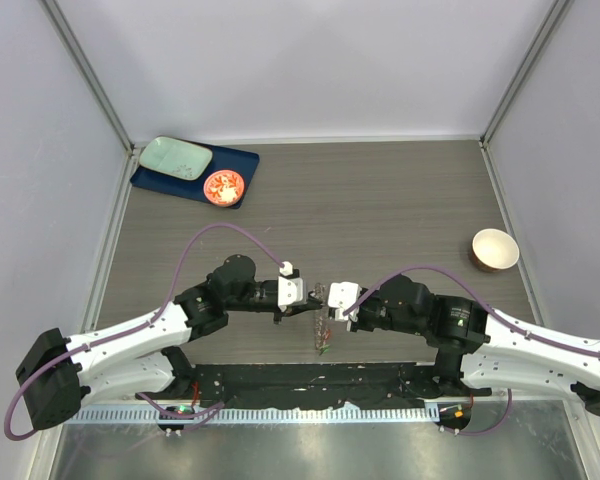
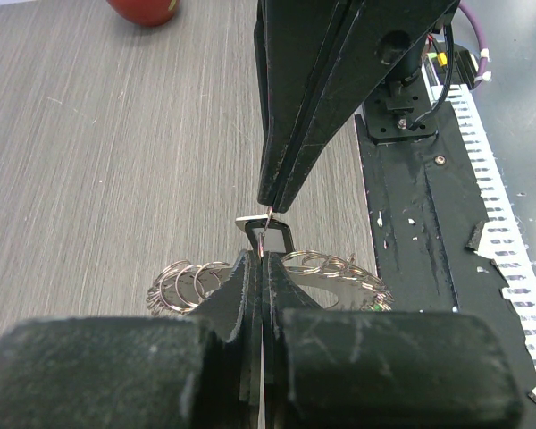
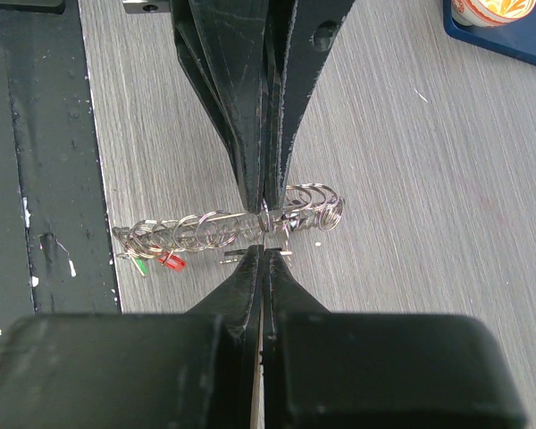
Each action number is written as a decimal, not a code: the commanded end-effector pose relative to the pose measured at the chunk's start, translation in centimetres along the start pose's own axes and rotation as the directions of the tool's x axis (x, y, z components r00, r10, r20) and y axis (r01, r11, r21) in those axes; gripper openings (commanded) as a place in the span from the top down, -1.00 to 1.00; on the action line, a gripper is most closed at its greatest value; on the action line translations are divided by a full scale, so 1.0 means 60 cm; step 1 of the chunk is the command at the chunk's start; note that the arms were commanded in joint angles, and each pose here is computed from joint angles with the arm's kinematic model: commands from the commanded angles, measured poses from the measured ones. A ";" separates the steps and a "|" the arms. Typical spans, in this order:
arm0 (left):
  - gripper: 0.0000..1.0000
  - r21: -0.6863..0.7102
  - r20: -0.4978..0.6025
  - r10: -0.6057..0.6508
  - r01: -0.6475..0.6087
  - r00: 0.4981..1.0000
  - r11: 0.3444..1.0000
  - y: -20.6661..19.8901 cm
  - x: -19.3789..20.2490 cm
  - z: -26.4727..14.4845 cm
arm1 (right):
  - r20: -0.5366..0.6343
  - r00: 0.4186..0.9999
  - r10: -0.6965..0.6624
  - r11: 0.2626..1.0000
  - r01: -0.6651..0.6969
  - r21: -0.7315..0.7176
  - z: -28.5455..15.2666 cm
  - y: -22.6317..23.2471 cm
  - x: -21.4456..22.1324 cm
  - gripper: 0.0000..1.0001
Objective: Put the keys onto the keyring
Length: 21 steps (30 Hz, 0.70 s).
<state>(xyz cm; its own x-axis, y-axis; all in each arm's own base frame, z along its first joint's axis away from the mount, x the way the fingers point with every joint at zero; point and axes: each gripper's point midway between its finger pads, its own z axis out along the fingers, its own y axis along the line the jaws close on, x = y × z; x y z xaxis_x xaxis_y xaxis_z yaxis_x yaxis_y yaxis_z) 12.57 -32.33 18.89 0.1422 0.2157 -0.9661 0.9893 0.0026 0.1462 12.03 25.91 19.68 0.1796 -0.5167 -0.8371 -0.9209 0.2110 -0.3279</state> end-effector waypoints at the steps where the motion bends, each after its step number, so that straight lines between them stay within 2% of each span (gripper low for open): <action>1: 1.00 -0.011 0.109 0.079 -0.079 0.991 0.997 0.010 -0.069 -0.003 | 0.051 0.999 0.015 1.000 -0.016 0.016 -0.004 -0.008 -0.029 0.99; 20: 1.00 0.012 0.112 0.077 -0.079 0.991 0.997 0.004 -0.068 0.000 | 0.061 0.998 0.015 1.000 -0.015 0.006 -0.003 -0.006 -0.033 0.99; 21: 1.00 0.012 0.112 0.077 -0.079 0.991 0.997 0.004 -0.068 0.000 | 0.074 0.997 0.016 1.000 -0.015 -0.026 -0.002 0.004 -0.037 0.99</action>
<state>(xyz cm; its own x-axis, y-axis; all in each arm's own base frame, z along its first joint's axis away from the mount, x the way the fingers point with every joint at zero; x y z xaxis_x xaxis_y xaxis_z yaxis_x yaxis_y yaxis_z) 12.31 -32.36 18.92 0.1423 0.2115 -0.9670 0.9896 -0.0113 0.1431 12.01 25.92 19.68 0.1794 -0.5163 -0.8374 -0.9213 0.2104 -0.3271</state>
